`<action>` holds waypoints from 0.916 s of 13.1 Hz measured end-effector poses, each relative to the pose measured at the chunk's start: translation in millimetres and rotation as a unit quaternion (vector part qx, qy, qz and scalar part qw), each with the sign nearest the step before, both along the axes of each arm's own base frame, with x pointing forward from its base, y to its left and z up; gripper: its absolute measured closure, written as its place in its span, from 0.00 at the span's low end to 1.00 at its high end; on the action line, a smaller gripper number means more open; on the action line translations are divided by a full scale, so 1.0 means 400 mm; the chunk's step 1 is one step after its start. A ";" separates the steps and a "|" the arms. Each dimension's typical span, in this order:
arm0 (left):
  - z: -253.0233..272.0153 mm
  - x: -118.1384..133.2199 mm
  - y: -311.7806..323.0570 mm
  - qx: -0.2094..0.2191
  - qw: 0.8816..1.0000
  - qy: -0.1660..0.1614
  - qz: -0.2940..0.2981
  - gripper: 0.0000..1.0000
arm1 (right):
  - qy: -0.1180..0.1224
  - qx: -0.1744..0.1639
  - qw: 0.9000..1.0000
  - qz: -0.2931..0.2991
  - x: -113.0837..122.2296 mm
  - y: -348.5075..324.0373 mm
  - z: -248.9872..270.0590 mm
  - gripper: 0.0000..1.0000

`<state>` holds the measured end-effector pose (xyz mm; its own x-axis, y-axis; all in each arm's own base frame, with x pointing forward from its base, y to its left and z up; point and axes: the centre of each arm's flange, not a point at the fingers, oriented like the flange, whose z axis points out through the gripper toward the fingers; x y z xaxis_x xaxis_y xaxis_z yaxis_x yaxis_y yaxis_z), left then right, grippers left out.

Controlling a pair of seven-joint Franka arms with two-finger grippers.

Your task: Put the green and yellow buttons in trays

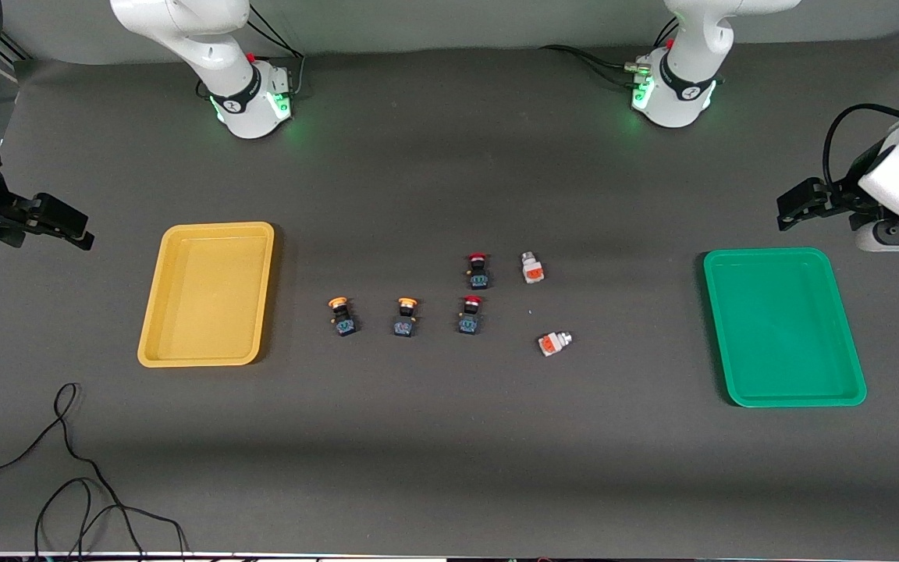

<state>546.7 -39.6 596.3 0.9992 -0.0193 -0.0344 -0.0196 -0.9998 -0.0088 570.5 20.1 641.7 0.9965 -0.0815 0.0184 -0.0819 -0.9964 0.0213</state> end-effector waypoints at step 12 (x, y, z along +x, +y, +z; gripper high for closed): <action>0.003 -0.019 -0.012 0.001 1.000 0.000 -0.005 0.00 | 0.004 0.000 1.000 0.000 0.006 0.000 -0.010 0.00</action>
